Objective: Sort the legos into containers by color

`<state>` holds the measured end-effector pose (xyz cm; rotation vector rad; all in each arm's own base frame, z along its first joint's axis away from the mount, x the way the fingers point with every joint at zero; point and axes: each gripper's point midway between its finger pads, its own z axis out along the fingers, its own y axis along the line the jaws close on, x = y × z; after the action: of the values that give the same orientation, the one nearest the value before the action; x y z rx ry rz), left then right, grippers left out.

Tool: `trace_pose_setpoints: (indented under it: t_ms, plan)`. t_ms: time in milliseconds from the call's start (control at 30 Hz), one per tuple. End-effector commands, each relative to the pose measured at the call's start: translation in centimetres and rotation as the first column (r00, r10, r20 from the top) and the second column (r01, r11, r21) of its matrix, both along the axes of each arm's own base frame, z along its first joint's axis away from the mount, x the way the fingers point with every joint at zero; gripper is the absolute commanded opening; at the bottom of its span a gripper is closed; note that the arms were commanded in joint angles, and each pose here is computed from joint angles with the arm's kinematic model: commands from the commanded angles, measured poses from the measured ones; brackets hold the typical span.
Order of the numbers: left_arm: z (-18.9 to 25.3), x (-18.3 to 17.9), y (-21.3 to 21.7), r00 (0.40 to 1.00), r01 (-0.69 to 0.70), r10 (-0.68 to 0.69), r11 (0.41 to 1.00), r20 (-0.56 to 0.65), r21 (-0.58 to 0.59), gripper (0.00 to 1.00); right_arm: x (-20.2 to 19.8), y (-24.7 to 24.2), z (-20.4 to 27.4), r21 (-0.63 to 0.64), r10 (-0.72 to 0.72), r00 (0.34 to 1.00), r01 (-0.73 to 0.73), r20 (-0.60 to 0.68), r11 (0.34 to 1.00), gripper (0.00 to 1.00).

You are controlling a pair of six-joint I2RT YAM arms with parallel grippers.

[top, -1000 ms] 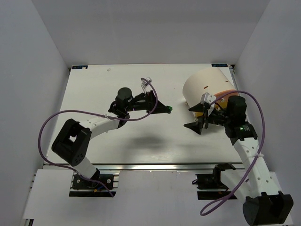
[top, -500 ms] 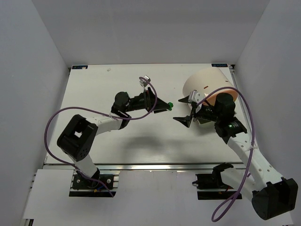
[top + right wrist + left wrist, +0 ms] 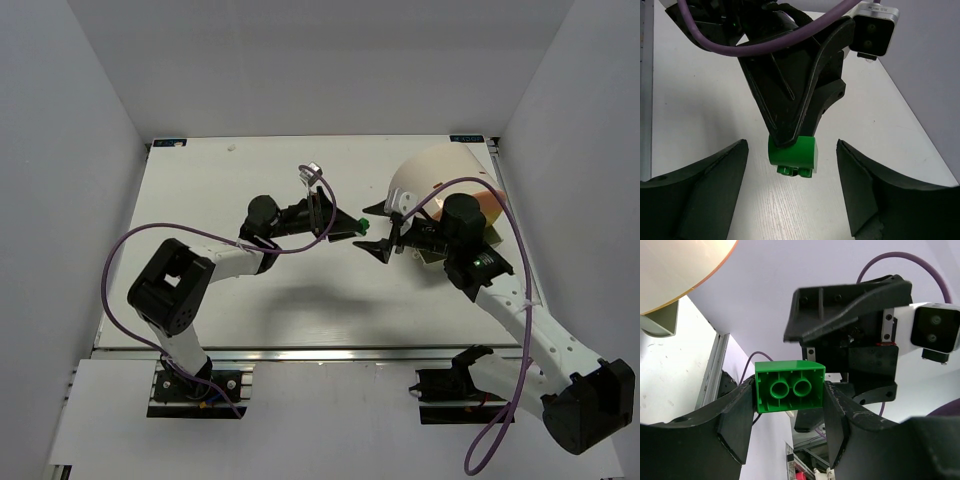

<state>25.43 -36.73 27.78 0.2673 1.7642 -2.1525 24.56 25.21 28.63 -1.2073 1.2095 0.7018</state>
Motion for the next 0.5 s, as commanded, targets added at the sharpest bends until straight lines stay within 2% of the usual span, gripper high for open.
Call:
trace_pose_setpoints:
  t_ms: [0, 233, 300, 333, 400, 467]
  plan:
    - [1.9, -0.2, 0.0, 0.998, 0.002, 0.000, 0.999, 0.059, -0.043, 0.27, 0.4, 0.7, 2.9, 0.046, -0.009, 0.997, 0.005, 0.071, 0.999, 0.76]
    - [2.0, 0.0, -0.1, 0.998, 0.002, 0.001, 0.999, 0.058, -0.045, 0.28, 0.7, 0.7, 2.0, 0.023, -0.035, 0.997, 0.033, 0.075, 0.999, 0.49]
    - [2.0, 0.1, -0.2, 0.998, 0.003, 0.000, 0.999, 0.056, -0.046, 0.29, 0.9, 0.7, 1.8, 0.015, -0.043, 0.996, 0.042, 0.081, 0.999, 0.38]
    - [2.1, 0.1, -0.2, 0.999, 0.004, -0.001, 0.999, 0.054, -0.049, 0.30, 1.1, 0.6, 1.8, 0.012, -0.052, 0.995, 0.051, 0.080, 0.999, 0.27]
    - [2.2, 0.2, -0.3, 0.999, 0.007, -0.004, 0.999, 0.050, -0.050, 0.45, 1.3, 0.4, 1.9, 0.009, -0.062, 0.994, 0.061, 0.094, 0.998, 0.19]
    - [2.4, 0.3, -0.4, 0.999, 0.013, -0.010, 0.999, 0.048, -0.052, 0.69, 1.3, 0.4, 1.9, 0.002, -0.062, 0.994, 0.062, 0.091, 0.998, 0.08]
